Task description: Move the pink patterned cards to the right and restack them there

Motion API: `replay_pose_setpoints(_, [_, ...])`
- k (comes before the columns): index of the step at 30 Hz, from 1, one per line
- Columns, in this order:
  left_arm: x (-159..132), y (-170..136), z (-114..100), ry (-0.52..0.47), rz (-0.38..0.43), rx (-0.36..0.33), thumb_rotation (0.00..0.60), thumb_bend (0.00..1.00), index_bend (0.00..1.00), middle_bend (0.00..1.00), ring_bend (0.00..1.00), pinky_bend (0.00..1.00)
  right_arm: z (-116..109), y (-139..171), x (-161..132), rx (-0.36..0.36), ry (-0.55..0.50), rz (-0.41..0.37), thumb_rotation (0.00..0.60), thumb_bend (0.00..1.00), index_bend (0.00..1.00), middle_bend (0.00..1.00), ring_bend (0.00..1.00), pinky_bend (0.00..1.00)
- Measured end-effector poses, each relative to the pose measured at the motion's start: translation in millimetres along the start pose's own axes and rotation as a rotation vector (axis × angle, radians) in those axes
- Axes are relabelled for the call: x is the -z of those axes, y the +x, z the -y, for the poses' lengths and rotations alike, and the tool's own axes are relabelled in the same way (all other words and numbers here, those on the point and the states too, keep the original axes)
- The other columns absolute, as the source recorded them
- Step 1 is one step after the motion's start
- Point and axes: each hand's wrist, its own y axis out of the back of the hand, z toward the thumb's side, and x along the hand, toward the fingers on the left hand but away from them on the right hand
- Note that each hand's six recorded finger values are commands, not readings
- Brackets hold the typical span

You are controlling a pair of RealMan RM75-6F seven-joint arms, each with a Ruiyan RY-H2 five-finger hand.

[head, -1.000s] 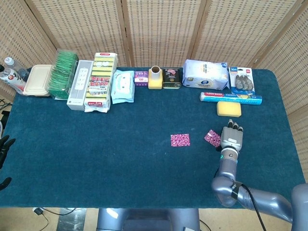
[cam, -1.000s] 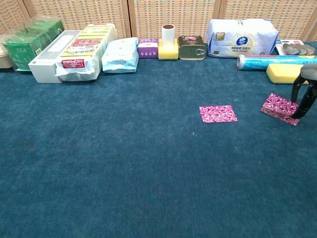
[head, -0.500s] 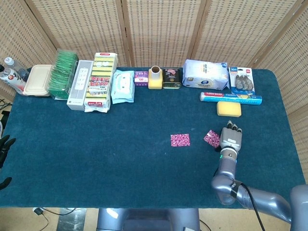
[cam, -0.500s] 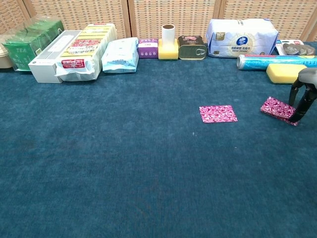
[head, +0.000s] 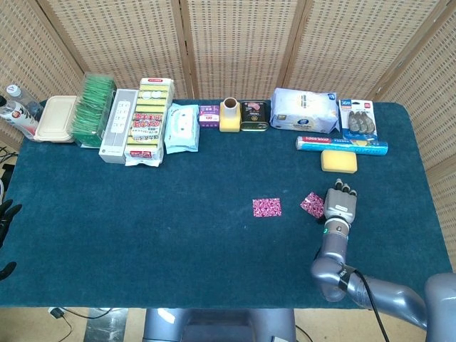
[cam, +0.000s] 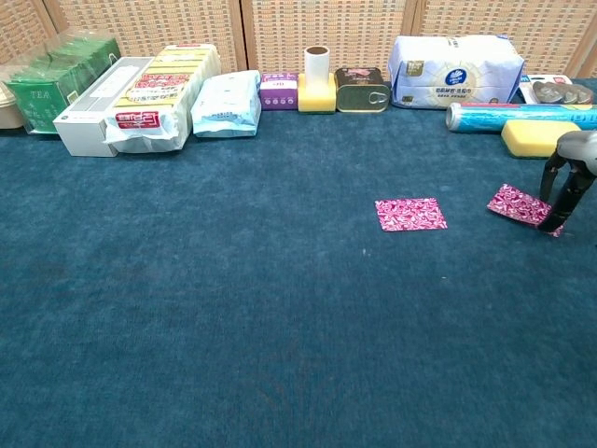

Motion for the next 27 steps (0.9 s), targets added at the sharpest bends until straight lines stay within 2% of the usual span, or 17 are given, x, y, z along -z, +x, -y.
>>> replay_pose_setpoints(6, [0.2,0.7,0.2,0.000,-0.001,0.002,0.600,0.10,0.00,0.00,0.00,0.08,0.6,-1.7,2.6,-0.003,0.001,0.002,0.583,0.26,0.33,0.00,0.00,0.09])
replay_pose_setpoints(18, [-0.3,0.0,0.2,0.001,-0.001,-0.001,0.600,0.10,0.00,0.00,0.00,0.08,-4.7,6.4,-4.2,0.002,-0.003,-0.029,0.587,0.26,0.32,0.00,0.00,0.07])
replay_pose_setpoints(22, [-0.7,0.3,1.1,0.003,-0.001,0.001,0.600,0.10,0.00,0.00,0.00,0.08,-7.9,21.6,-18.6,0.020,0.005,-0.113,0.589,0.26,0.31,0.00,0.00,0.05])
replay_pose_setpoints(27, [-2.0,-0.5,1.7,0.006,0.003,0.001,0.600,0.10,0.00,0.00,0.00,0.08,-12.2,44.9,-46.2,0.064,0.059,-0.286,0.585,0.25,0.31,0.00,0.00,0.05])
